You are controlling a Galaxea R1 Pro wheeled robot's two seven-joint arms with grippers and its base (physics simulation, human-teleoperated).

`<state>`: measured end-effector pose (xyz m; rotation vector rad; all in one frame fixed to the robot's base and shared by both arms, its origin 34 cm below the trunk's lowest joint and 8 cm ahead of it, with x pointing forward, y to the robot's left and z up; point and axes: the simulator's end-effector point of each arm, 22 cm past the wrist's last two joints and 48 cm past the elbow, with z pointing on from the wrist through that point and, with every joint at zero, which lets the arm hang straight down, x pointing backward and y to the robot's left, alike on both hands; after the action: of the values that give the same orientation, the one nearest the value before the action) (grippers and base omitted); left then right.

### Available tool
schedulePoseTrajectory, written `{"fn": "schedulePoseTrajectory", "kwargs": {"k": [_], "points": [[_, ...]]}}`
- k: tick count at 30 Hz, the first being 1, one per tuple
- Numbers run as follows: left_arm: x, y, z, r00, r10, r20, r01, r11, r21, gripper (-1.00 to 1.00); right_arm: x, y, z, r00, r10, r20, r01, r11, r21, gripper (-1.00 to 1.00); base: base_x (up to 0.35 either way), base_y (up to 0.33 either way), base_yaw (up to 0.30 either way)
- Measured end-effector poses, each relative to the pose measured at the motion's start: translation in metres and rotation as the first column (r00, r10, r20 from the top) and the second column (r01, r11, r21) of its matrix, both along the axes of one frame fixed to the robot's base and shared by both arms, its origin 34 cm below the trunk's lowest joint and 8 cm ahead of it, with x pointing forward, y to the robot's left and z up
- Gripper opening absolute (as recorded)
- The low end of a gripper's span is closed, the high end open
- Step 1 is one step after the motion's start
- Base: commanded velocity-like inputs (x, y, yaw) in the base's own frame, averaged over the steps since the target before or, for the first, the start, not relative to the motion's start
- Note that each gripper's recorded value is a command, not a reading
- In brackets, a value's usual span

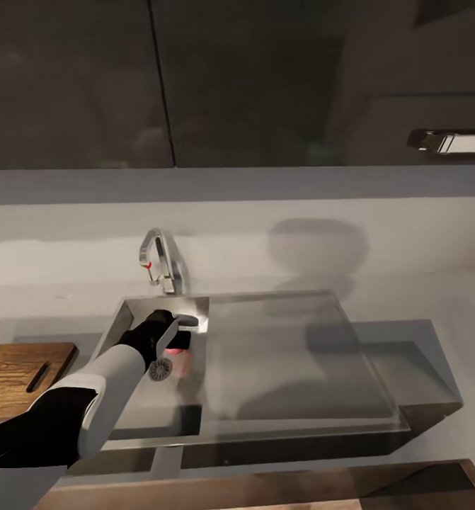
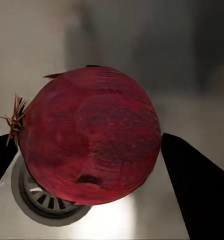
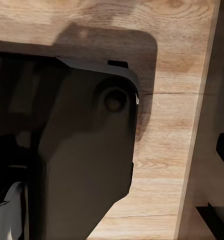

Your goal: In the kitchen, take the Vidalia onion out of the sink, dice it on the chopping board with the paring knife, put the diced onion into the bowl on the countertop, then place both the paring knife and the chopping board into the sink.

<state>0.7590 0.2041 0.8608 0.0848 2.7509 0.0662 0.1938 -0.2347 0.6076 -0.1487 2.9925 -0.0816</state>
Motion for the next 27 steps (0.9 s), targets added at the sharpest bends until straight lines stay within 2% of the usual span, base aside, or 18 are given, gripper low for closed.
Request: {"fn": "schedulePoseTrajectory", "kwargs": {"k": [7,10,13,19,27], "points": [[0.01,0.0,0.017,0.999,0.006,0.033,-0.006,1.0,-0.006,-1.0,0.005,0.001,0.001,1.0,-0.001,0.013,0.0,1.0,0.002,1.0,0.0,0.0,0.0],[0.002,0.0,0.019,1.0,0.004,-0.01,-0.004,1.0,-0.003,-1.0,0.008,0.001,0.001,1.0,-0.002,0.019,0.002,1.0,0.002,1.0,0.0,0.0,0.0],[0.005,0.001,0.034,1.0,0.002,-0.017,-0.002,1.0,0.001,-1.0,0.01,0.002,0.002,1.0,-0.004,0.025,0.003,1.0,0.004,1.0,-0.074,0.0,0.0],[0.017,0.002,0.069,1.0,0.003,0.006,-0.003,1.0,0.002,-1.0,0.017,0.001,0.003,0.999,-0.011,0.045,0.011,1.0,0.004,1.0,-0.259,0.0,0.0],[0.027,0.001,0.097,0.999,0.004,0.044,-0.004,1.0,-0.004,-1.0,0.03,-0.003,0.005,0.997,-0.019,0.076,0.019,1.0,-0.001,1.0,-0.317,0.0,0.0]]}}
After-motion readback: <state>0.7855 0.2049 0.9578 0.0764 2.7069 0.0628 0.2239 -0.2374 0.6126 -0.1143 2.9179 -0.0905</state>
